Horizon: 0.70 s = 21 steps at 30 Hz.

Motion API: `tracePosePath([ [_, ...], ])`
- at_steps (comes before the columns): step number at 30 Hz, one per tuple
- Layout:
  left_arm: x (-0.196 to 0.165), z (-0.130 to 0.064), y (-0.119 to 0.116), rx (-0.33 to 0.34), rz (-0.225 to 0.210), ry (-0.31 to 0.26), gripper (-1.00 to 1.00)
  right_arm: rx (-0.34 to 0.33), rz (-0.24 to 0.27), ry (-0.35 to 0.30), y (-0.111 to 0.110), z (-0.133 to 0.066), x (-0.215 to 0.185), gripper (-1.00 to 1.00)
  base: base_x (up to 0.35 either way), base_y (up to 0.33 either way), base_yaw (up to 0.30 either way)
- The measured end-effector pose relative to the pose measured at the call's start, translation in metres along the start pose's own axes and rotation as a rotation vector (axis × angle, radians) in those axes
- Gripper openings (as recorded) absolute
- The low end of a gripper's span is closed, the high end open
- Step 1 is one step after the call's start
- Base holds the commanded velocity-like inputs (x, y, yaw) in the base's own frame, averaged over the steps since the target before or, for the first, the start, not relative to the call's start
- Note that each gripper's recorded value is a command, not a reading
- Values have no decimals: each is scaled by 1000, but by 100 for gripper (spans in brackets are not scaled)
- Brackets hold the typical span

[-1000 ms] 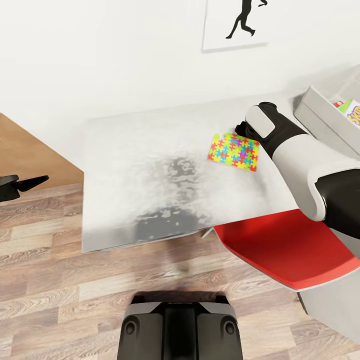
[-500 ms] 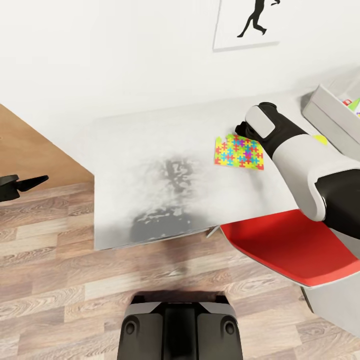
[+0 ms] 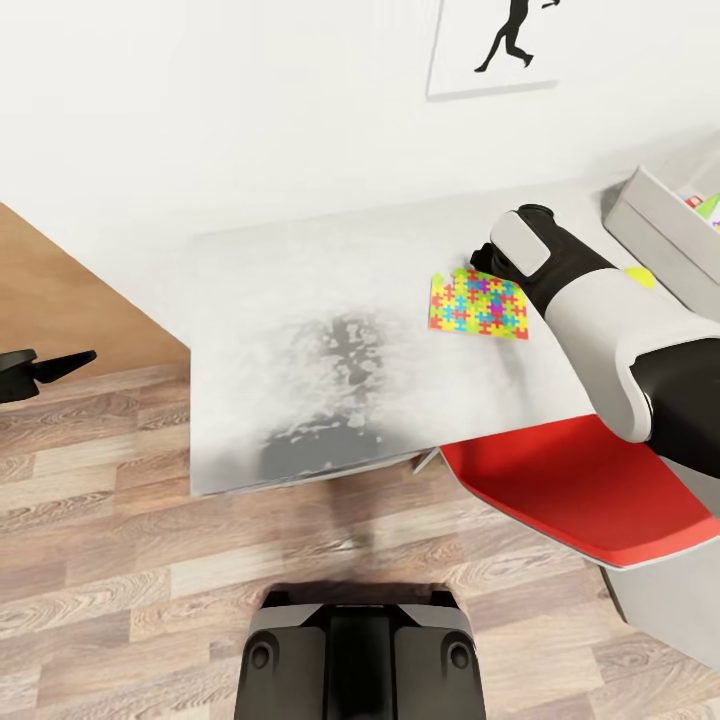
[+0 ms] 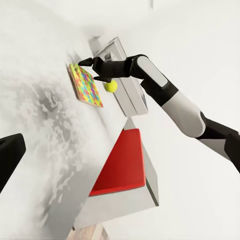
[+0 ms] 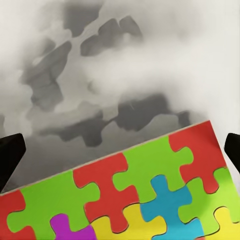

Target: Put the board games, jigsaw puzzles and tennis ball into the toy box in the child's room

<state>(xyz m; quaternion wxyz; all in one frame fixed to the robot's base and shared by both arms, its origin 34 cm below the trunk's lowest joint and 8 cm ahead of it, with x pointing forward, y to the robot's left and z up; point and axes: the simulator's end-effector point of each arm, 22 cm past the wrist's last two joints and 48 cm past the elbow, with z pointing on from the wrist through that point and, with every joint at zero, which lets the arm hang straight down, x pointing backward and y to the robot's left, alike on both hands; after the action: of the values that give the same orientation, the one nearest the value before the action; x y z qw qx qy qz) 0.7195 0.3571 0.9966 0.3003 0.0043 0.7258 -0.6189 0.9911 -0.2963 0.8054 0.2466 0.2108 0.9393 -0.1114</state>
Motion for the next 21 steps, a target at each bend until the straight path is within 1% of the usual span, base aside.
tracePosePath([
  [9, 0, 0, 0, 0, 0, 0, 100, 0, 0, 0, 0, 0, 0, 100, -16, 0, 0],
  [15, 0, 0, 0, -1, 1, 1, 100, -1, -1, 1, 1, 0, 0, 100, -81, 0, 0],
  [21, -1, -1, 0, -1, 1, 1, 100, -2, -1, 1, 1, 0, 1, 100, -21, 0, 0],
])
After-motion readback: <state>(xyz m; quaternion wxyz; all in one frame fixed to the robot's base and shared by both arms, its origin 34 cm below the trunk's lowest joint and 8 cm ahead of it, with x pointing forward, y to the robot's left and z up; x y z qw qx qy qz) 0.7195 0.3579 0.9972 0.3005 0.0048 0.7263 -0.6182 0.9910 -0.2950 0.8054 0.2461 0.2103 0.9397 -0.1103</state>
